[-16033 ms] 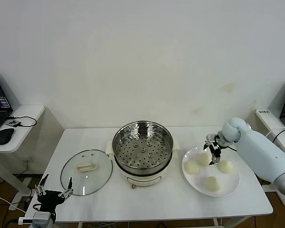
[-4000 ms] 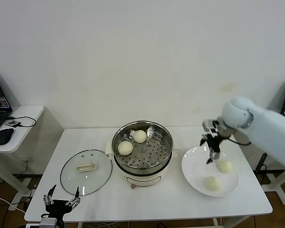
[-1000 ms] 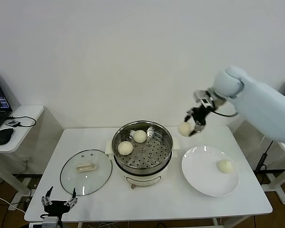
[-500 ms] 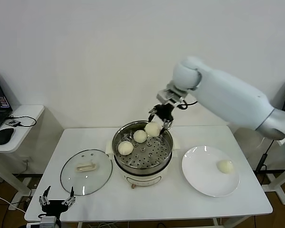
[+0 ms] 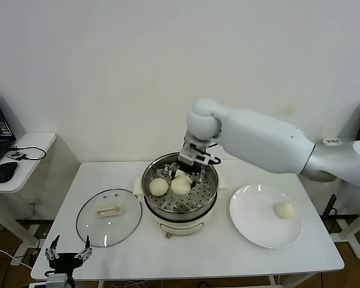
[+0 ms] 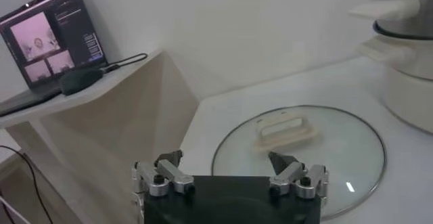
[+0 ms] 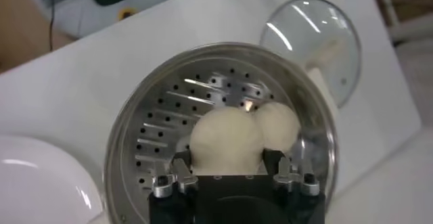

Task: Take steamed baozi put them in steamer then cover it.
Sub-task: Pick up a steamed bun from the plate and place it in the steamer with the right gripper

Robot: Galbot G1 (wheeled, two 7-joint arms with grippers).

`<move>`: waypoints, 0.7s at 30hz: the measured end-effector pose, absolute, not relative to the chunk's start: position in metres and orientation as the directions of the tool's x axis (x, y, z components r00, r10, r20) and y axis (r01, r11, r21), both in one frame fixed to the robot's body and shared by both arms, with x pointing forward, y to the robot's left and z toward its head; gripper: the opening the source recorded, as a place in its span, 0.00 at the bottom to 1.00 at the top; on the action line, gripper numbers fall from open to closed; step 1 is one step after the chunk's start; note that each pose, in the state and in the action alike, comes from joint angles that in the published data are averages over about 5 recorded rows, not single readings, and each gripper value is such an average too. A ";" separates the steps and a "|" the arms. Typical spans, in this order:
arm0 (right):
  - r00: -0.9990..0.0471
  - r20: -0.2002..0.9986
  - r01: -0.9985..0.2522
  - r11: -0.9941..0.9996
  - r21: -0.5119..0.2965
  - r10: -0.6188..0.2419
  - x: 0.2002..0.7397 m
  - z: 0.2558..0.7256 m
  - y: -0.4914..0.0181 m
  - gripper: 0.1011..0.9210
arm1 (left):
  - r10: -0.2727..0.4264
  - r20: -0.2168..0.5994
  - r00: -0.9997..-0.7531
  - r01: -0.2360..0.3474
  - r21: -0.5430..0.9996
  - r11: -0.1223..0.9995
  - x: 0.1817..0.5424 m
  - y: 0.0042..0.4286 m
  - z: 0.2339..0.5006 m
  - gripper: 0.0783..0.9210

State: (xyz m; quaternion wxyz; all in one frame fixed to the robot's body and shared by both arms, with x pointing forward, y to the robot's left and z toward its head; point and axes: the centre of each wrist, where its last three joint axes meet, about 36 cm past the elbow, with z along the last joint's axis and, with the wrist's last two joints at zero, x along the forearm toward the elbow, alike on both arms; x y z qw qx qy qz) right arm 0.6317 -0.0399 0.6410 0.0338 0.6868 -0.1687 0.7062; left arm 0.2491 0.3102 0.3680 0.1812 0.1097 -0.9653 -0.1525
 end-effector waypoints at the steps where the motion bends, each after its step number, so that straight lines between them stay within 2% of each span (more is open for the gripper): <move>1: -0.057 0.982 -0.263 -0.946 -0.188 -0.179 0.630 0.637 -0.038 0.66 | -0.267 0.316 -0.910 -0.157 0.334 0.930 0.249 0.310 0.368 0.88; 11: -0.065 0.986 -0.155 -0.974 -0.165 -0.156 0.619 0.608 -0.018 0.66 | -0.264 0.317 -0.911 -0.155 0.330 0.931 0.250 0.311 0.368 0.88; 21: -0.064 0.987 -0.110 -0.982 -0.151 -0.144 0.610 0.594 -0.012 0.68 | -0.258 0.317 -0.913 -0.149 0.330 0.932 0.250 0.311 0.369 0.88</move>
